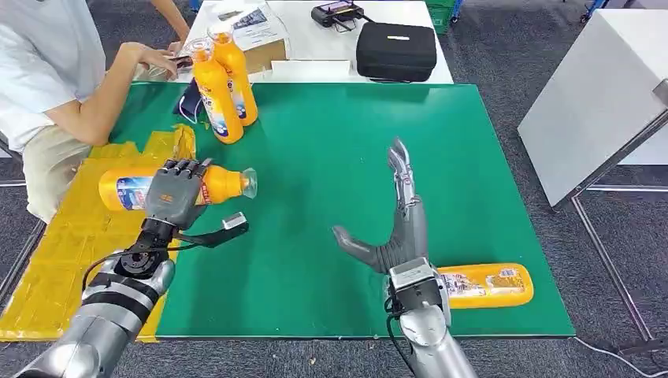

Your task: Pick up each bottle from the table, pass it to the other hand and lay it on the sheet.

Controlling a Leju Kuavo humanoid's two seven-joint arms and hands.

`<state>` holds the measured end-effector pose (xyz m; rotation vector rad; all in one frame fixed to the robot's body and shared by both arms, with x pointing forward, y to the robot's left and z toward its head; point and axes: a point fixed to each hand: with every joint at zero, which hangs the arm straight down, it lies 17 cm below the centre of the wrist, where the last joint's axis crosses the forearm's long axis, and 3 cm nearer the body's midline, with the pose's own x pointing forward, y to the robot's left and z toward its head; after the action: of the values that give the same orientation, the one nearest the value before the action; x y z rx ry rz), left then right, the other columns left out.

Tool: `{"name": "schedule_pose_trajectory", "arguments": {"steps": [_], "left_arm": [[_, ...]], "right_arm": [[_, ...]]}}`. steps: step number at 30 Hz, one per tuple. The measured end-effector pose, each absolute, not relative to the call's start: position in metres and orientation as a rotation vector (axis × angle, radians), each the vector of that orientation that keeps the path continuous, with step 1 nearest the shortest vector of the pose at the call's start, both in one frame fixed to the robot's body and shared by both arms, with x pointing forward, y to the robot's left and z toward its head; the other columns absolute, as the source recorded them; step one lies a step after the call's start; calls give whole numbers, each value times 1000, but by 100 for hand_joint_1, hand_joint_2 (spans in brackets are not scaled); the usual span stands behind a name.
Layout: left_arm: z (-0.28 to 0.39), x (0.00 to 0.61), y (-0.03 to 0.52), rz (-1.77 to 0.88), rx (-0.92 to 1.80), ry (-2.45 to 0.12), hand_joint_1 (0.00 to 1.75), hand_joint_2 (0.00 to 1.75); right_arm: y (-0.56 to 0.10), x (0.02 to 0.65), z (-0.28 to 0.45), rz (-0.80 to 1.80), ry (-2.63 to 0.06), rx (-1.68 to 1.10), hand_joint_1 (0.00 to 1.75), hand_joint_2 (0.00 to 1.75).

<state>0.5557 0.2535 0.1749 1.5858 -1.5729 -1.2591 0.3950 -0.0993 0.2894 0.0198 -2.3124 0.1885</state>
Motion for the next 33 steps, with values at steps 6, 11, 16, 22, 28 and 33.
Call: {"name": "schedule_pose_trajectory", "arguments": {"steps": [6, 11, 16, 22, 28, 33], "left_arm": [[134, 560, 272, -1351, 1530, -1453, 175, 175], [116, 560, 282, -1379, 1499, -1398, 175, 175], [90, 556, 294, -1423, 1461, -1327, 175, 175], [75, 552, 301, -1421, 1412, -1295, 31, 175], [71, 551, 317, -1340, 1394, -1271, 0, 175], [70, 549, 328, -1274, 1384, -1275, 0, 175]], "right_arm": [[-98, 394, 293, 197, -2324, 28, 0, 175], [-98, 394, 293, 202, -2324, 27, 0, 175], [-97, 394, 293, 214, -2329, 26, 0, 175], [-92, 393, 295, 239, -2331, 32, 0, 175], [-82, 390, 292, 290, -2326, 34, 0, 175], [-80, 391, 292, 308, -2328, 31, 0, 175]]}}
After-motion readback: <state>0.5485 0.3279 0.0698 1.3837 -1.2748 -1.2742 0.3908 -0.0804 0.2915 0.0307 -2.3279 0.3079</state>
